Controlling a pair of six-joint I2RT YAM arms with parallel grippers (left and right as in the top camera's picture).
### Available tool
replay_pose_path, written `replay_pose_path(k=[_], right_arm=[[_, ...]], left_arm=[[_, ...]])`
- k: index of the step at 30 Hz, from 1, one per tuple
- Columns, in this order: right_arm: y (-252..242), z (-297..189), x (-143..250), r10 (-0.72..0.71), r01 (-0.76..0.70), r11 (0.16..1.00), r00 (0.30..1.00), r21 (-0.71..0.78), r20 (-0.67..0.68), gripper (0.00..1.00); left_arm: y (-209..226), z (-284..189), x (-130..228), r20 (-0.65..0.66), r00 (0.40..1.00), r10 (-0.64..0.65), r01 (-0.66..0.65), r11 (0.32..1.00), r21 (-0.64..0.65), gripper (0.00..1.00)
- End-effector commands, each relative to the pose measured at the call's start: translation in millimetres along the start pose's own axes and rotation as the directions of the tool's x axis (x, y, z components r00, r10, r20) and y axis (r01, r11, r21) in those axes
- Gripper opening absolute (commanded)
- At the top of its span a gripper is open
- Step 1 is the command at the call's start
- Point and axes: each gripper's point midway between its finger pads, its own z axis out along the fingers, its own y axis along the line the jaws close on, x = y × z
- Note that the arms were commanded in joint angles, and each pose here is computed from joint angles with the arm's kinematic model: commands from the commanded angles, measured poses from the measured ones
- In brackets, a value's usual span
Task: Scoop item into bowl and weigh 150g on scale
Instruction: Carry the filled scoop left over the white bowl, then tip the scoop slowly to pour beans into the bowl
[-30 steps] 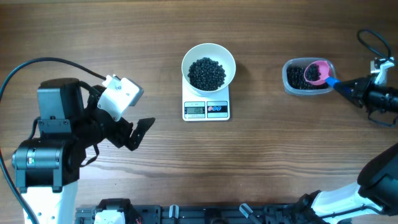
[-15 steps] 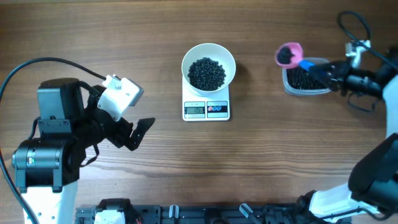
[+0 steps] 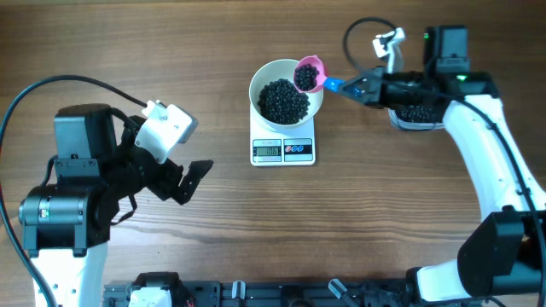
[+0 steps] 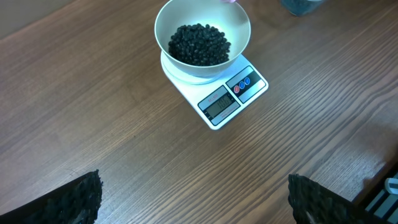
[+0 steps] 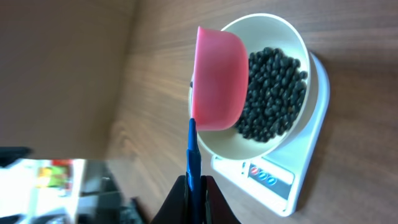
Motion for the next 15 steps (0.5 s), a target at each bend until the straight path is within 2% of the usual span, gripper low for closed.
replay_pose_path(k=[1,4,8,15], right_arm=[[-0.7,15.2,-5.3,-0.151,0.147,0.977,0.988,0.155,0.02,0.04],[-9.6,25.4,-14.6,-0.234,0.21,0.926,0.972,0.313,0.038,0.04],[-10.1,34.6,-14.4,-0.374,0.347,0.843,0.927,0.411,-0.016,0.04],[-5.0,38.4,-14.9,-0.407,0.381,0.831,0.913,0.405,-0.022,0.04]], left_arm=[[0.3,-2.7,-5.7,0.02,1.0,0.02,-0.02,1.0,0.006,1.0],[0.3,-2.7,-5.7,0.02,1.0,0.02,-0.02,1.0,0.006,1.0],[0.3,-2.8,-5.8,0.02,1.0,0.02,-0.02,1.0,0.005,1.0],[0.3,-2.7,-5.7,0.02,1.0,0.02,-0.02,1.0,0.006,1.0]])
